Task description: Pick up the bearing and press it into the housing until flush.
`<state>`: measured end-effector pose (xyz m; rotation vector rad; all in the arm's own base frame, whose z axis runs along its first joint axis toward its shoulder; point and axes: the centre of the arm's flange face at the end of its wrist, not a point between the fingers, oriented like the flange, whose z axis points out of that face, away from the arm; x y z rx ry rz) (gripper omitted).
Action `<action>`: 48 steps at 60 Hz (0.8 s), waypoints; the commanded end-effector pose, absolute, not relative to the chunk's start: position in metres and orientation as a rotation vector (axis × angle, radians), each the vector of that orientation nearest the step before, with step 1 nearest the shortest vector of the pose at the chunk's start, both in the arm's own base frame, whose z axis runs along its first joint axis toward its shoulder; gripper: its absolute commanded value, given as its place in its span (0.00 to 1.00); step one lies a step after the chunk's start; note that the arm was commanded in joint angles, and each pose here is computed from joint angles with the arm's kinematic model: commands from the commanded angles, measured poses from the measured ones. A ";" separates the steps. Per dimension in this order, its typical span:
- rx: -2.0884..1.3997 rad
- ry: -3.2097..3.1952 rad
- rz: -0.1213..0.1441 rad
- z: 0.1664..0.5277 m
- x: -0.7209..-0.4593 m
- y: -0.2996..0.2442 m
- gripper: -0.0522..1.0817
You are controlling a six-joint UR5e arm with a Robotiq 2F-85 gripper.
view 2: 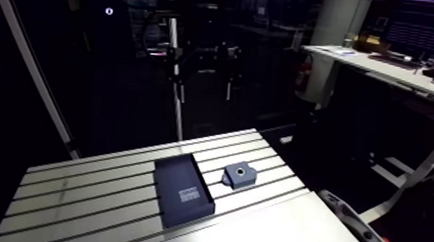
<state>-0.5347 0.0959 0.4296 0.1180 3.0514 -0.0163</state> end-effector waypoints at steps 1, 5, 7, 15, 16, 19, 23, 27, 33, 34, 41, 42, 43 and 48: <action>0.062 3.079 -0.010 0.505 -0.500 0.041 0.05; 0.071 3.083 -0.010 0.510 -0.495 0.032 0.05; 0.076 3.086 -0.008 0.511 -0.493 0.027 0.05; 0.079 3.090 -0.001 0.514 -0.493 0.017 0.05; 0.077 3.090 -0.004 0.513 -0.494 0.016 0.05; 0.075 3.088 -0.004 0.512 -0.494 0.015 0.05; 0.059 3.085 -0.008 0.510 -0.496 0.010 0.05; 0.038 3.087 -0.007 0.510 -0.498 0.004 0.05; 0.057 3.083 0.004 0.508 -0.503 -0.002 0.05; 0.071 3.084 0.017 0.509 -0.504 -0.003 0.05; 0.084 3.098 0.023 0.513 -0.508 -0.006 0.05; 0.084 3.098 0.023 0.513 -0.508 -0.006 0.05; 0.082 3.101 0.024 0.513 -0.510 -0.006 0.05; 0.085 3.115 0.027 0.513 -0.512 -0.005 0.05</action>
